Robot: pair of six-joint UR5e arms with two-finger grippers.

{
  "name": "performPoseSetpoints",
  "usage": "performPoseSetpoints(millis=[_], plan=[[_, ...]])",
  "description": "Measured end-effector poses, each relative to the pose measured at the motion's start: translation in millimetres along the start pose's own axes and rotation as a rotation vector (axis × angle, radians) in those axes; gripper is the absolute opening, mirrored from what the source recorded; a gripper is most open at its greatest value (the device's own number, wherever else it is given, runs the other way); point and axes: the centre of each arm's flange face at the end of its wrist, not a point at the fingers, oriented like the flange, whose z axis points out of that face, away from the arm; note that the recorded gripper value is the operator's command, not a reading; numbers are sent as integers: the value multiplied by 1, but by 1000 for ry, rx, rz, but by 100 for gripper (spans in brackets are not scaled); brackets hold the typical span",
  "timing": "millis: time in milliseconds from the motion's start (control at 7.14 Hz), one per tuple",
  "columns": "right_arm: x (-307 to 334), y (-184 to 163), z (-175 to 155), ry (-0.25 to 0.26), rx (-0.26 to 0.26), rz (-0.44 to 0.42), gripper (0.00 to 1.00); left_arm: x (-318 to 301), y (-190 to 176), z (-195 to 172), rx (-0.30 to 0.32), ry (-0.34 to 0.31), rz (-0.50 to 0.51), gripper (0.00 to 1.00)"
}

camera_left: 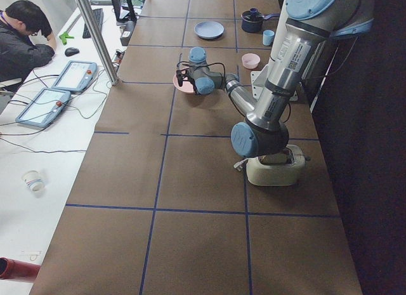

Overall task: Stack three plates with pink and blue
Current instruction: 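Carry the pink plate with the left gripper onto the cream plate, then release the pink plate and withdraw the left gripper away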

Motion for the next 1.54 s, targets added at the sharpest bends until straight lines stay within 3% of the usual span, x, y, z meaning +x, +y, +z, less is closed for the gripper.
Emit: performPoseSetpoints(millis=[140,280,840,1120,1540], plan=[[1,0,1,0,-2,2,100,16,13,9,-3,-16,9,22],[1,0,1,-1,-3,3,100,26,18,14,-6,-28,11,99],[0,-1,0,-1,0,1,100,12,5,6,-18,-63,88,100],[-1,-2,0,-8,2,0,100,-50,-44,-53,-54,-148,240,100],[-6,-2,0,-60,8,6,100,-250,-120,-175,-81,-286,466,100]])
